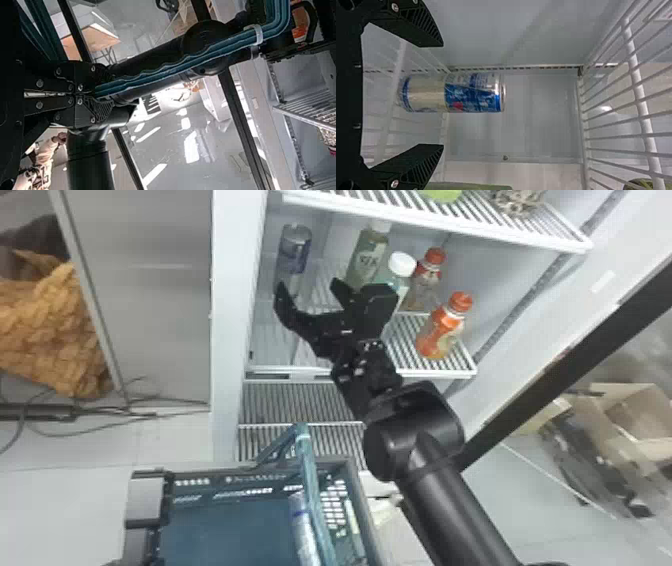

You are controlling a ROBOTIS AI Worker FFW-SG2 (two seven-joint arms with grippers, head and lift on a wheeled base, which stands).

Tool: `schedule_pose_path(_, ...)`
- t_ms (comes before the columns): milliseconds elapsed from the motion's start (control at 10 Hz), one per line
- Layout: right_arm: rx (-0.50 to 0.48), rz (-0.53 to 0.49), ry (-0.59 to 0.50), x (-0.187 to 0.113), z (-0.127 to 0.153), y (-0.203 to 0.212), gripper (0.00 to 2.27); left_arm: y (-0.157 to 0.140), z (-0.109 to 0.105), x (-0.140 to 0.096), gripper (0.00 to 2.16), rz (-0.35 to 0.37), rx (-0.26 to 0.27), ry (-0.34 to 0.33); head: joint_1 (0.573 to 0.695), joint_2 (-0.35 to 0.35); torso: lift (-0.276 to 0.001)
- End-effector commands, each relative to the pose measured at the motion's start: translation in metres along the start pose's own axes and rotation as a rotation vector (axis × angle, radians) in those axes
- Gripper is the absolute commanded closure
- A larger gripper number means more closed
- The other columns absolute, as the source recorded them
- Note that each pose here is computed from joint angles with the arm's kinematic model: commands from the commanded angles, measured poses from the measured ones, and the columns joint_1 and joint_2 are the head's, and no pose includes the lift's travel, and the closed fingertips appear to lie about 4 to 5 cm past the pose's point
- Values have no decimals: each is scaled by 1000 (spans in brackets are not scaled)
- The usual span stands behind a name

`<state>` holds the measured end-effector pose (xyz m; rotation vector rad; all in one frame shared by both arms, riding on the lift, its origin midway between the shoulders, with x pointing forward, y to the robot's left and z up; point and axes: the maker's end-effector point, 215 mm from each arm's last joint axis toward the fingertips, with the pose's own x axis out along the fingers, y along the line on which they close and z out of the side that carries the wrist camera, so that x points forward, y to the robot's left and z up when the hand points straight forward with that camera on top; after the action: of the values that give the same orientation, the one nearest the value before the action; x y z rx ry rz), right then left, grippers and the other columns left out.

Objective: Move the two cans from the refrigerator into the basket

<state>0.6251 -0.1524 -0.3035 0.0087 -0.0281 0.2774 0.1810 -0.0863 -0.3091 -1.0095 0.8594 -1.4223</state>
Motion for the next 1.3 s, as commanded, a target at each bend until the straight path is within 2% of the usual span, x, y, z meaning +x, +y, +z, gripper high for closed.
schedule_pose_path(0,-10,-3,-1,10,3,-3,93,0,1,0,1211,2,2,-3,695,-325,-276)
schedule_pose_path(200,-31,9,4,21,4,4,93,1,3,0,1211,2,3,-10,695,-322,-276)
schedule_pose_path(500,-68,3,41,35,-11,7,93,1,3,0,1211,1,0,-12,695,-298,-276)
schedule_pose_path(1000,-110,-5,31,52,-4,4,130,1,4,2,1211,-4,-5,-12,695,-286,-276)
schedule_pose_path(1100,-119,-5,27,54,-2,4,246,2,3,2,1211,-4,-5,-11,695,-286,-276)
schedule_pose_path(1200,-122,-9,28,55,-1,2,499,2,3,2,1211,-6,-11,-10,695,-286,-276)
